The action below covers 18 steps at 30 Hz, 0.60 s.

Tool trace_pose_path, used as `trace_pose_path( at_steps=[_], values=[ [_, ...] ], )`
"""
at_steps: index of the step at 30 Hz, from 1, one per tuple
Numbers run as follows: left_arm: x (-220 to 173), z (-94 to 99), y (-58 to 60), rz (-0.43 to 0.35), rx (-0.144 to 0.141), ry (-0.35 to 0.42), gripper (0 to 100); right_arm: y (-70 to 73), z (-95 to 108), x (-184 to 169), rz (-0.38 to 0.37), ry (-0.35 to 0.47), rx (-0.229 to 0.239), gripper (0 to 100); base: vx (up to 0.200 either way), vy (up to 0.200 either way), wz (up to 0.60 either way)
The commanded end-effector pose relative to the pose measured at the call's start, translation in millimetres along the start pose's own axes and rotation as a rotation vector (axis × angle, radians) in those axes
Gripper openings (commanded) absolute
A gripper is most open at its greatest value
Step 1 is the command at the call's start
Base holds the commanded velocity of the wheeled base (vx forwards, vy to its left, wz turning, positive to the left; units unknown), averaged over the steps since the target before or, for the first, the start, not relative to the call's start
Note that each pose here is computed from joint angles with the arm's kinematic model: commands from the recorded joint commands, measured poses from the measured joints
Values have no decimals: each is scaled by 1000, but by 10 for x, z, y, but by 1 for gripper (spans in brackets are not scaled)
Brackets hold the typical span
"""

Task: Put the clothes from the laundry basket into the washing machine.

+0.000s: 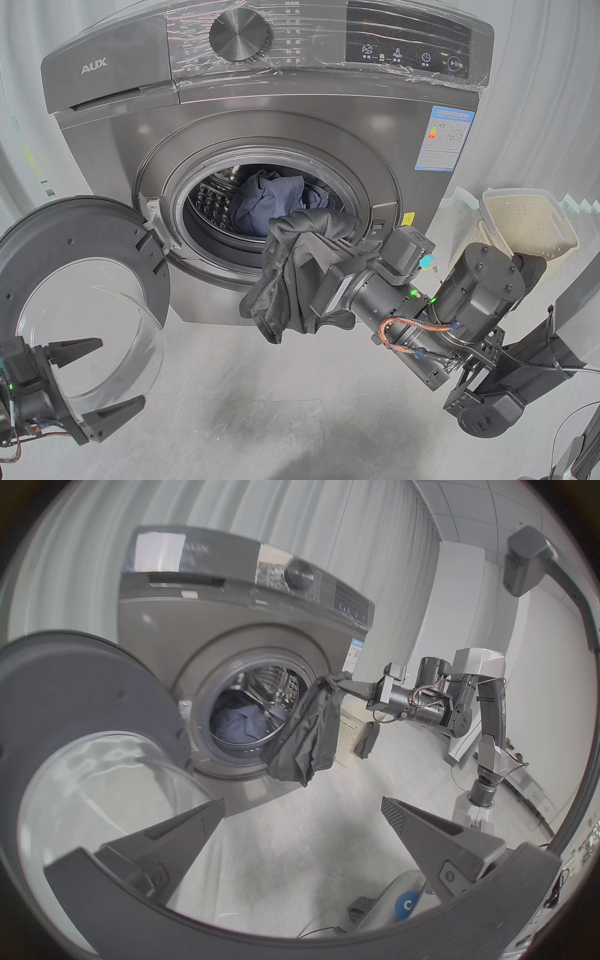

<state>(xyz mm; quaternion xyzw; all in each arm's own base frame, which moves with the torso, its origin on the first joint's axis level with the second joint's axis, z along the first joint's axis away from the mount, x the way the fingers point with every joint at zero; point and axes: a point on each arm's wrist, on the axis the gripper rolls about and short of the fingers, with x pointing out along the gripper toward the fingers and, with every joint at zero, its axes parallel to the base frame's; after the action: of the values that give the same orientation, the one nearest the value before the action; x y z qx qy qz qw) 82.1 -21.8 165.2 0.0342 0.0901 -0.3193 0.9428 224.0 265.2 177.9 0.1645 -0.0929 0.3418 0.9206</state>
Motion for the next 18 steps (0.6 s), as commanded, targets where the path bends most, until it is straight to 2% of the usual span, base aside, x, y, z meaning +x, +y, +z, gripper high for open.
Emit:
trace_pose_path(
  at_steps=[1,5,10,13,16,18],
  values=[
    [921,-101,201,-170,-41,177,100,-8,-58,73,-3,-2,2,0,0,0,0],
    [1192,-126,256,-191,-45,199,100,-2,-51,72,-2,-9,4,0,0,0,0],
    [1400,-136,183,-251,-51,228,100,-12,-43,71,-4,-13,3,0,0,0,0],
    [1517,-122,144,-277,-72,238,100,-12,-43,68,-4,-14,4,0,0,0,0],
    [1646,-97,109,-297,-110,246,100,-7,-42,67,-3,-16,4,0,0,0,0],
    [1723,-119,122,-295,-126,259,100,-7,-44,67,-4,-14,2,0,0,0,0]
  ],
)
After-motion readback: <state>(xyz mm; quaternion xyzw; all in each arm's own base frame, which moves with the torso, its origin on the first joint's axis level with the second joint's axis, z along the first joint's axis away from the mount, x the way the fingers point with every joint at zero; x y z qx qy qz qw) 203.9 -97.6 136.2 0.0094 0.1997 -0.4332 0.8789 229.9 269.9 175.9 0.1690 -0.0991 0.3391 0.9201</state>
